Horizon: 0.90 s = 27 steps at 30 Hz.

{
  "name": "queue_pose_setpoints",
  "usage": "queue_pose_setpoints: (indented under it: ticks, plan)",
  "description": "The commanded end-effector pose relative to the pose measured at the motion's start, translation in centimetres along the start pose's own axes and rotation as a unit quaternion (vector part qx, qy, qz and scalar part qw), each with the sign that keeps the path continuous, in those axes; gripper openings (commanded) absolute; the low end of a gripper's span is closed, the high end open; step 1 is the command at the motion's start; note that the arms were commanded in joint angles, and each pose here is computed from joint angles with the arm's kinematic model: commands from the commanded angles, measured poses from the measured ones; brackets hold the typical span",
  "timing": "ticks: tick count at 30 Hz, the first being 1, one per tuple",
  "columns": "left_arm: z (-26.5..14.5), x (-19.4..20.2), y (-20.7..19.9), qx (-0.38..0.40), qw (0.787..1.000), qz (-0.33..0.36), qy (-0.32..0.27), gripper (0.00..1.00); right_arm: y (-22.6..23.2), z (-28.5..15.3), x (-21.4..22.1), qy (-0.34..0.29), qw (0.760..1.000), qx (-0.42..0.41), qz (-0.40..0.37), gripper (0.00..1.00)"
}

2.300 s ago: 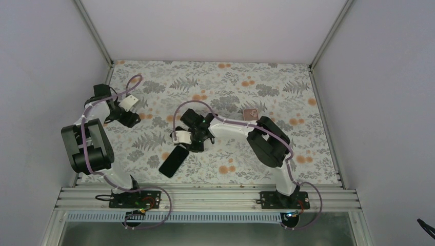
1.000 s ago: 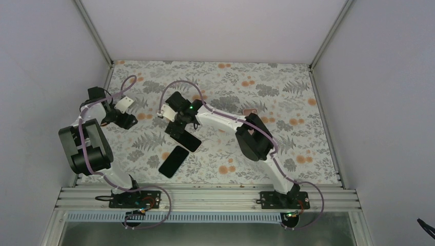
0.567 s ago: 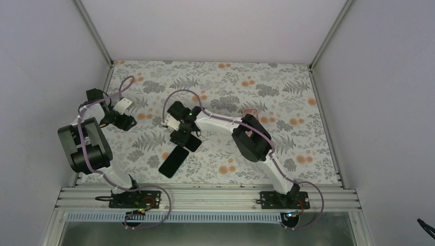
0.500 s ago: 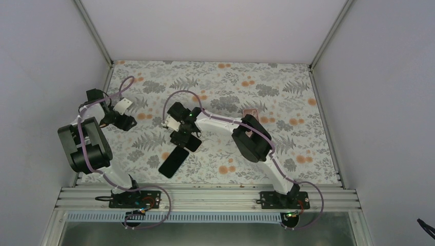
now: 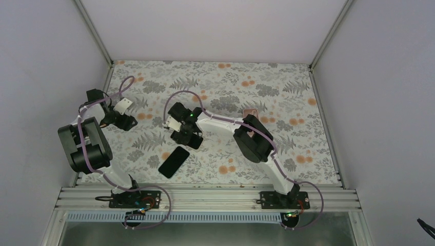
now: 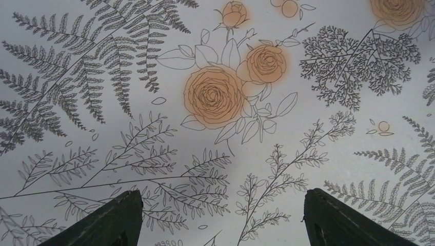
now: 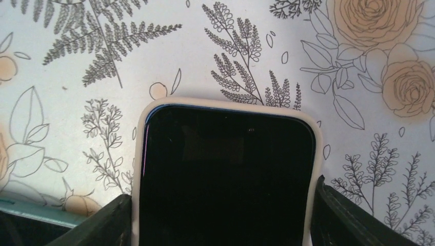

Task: Take the phone out of the phone case
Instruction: Pick up the phone at the center of the board.

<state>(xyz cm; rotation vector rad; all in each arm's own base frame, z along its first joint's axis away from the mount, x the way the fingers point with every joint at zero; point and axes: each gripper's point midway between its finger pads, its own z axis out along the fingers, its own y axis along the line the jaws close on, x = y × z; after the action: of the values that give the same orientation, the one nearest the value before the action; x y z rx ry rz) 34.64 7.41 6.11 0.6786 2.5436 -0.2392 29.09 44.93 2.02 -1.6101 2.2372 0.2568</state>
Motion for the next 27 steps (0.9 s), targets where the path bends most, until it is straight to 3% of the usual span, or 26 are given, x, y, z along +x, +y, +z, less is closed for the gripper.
queue_pose_setpoints:
  ticks: [1,5,8,12,16,21,23,27]
  plan:
    - [-0.4,-0.6,-1.1,0.022,1.000,-0.004,-0.022,0.79,-2.0,2.9,4.8,0.080,0.997,0.014,0.012,0.59]
    - [-0.9,-1.5,-3.6,0.089,0.995,-0.008,-0.037,0.82,-3.5,1.5,3.7,0.055,0.998,0.037,0.005,0.56]
    - [-1.4,-2.7,-7.4,0.190,0.980,-0.023,-0.055,0.83,-4.6,-1.2,1.6,0.005,0.998,0.064,-0.010,0.56]
    - [-1.2,-4.2,-11.2,0.264,0.963,-0.019,-0.048,0.84,-5.3,-4.8,-1.1,-0.045,0.996,0.078,-0.014,0.57]
    - [-0.6,-5.7,-13.4,0.308,0.950,-0.032,-0.028,0.85,-5.6,-6.3,-2.3,-0.065,0.994,0.085,-0.017,0.57]
    - [0.3,-7.9,-13.0,0.314,0.948,-0.052,-0.019,0.85,-6.0,-7.4,-3.9,-0.084,0.992,0.095,-0.022,0.57]
    - [0.7,-8.5,-12.6,0.312,0.948,-0.060,-0.016,0.85,-6.3,-7.4,-4.2,-0.082,0.991,0.100,-0.020,0.63]
    - [0.8,-9.2,-12.0,0.301,0.951,-0.061,-0.021,0.85,-6.2,-5.6,-2.6,-0.046,0.995,0.094,-0.009,0.89]
